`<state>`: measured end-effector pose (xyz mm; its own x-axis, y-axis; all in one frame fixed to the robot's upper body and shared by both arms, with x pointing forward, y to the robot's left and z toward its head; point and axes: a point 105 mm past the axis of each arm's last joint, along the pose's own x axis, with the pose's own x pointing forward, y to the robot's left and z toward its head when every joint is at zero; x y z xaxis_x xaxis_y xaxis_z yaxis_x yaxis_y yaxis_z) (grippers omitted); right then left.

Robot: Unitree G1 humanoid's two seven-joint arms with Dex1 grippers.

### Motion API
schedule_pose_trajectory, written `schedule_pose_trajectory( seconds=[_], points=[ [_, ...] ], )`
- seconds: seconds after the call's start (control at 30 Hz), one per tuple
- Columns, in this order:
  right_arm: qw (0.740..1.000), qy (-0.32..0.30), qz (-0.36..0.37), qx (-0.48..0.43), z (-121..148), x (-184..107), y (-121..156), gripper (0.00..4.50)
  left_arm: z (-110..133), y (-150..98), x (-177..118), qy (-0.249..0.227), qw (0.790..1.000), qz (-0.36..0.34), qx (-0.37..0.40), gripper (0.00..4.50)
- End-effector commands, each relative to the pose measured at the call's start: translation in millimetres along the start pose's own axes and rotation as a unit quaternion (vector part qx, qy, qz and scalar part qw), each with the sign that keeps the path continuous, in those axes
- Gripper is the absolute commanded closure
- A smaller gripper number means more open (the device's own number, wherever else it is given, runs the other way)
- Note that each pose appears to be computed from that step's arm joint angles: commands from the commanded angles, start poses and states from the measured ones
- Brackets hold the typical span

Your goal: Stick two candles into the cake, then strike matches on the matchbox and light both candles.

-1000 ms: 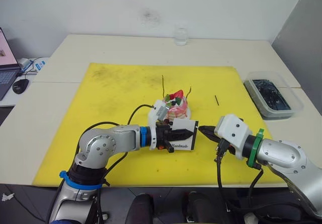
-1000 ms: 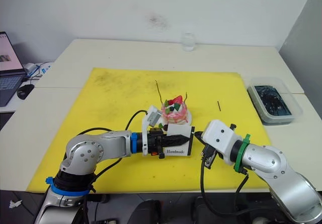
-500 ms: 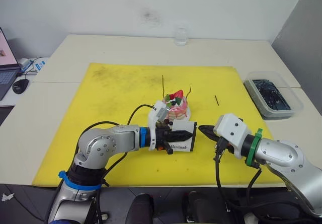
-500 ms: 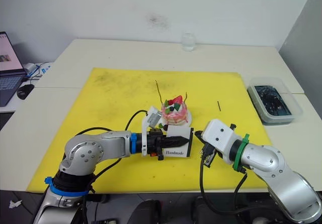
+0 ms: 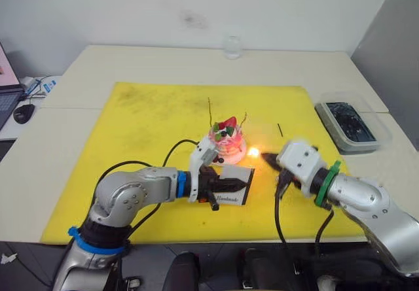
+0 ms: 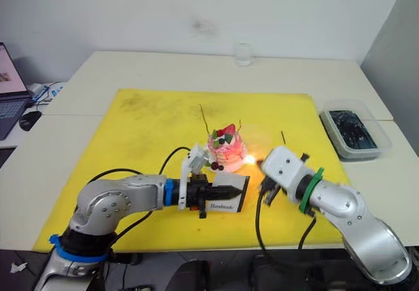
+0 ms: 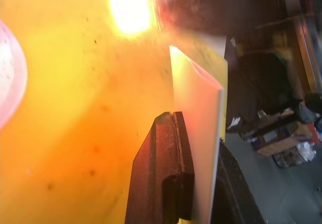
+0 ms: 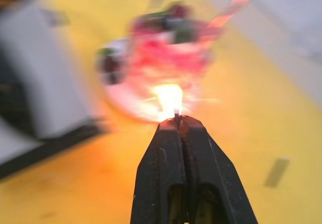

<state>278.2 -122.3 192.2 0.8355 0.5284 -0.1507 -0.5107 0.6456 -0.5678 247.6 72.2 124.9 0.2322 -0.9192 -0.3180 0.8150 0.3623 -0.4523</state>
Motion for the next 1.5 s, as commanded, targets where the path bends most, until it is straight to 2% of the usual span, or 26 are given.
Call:
schedule_pose_trajectory(
  seconds=[0.03, 0.13, 0.27, 0.5, 0.7, 0.9, 1.5],
  points=[
    [0.998, -0.054, -0.034, -0.028, 26.4, -6.0, -17.2, 4.47, -5.7, 13.5, -36.7, -0.010, 0.998, 0.060, -0.015, 4.50],
    [0.997, -0.078, 0.000, -0.019, 39.0, -0.2, -5.6, 4.47, -16.2, 21.8, -57.1, -0.014, 0.995, 0.092, -0.039, 4.50],
    [0.993, -0.104, 0.048, -0.012, 53.7, 9.1, 12.0, 4.47, -20.5, 29.8, -66.1, -0.033, 0.991, 0.116, -0.059, 4.50],
    [0.984, -0.149, 0.093, -0.022, 82.0, 24.1, 26.5, 4.47, -14.6, 29.0, -70.4, -0.067, 0.989, 0.099, -0.087, 4.50],
    [0.982, -0.170, 0.078, -0.024, 97.6, 45.3, 28.0, 4.47, -18.8, 27.2, -70.4, -0.058, 0.990, 0.089, -0.094, 4.50],
    [0.982, -0.175, 0.064, -0.027, 100.4, 63.0, 30.6, 4.47, -17.1, 27.3, -68.2, -0.056, 0.991, 0.085, -0.091, 4.50],
    [0.981, -0.187, 0.039, -0.015, 101.8, 72.4, 24.3, 4.47, -15.5, 26.6, -62.1, -0.054, 0.992, 0.078, -0.084, 4.50]
  ],
)
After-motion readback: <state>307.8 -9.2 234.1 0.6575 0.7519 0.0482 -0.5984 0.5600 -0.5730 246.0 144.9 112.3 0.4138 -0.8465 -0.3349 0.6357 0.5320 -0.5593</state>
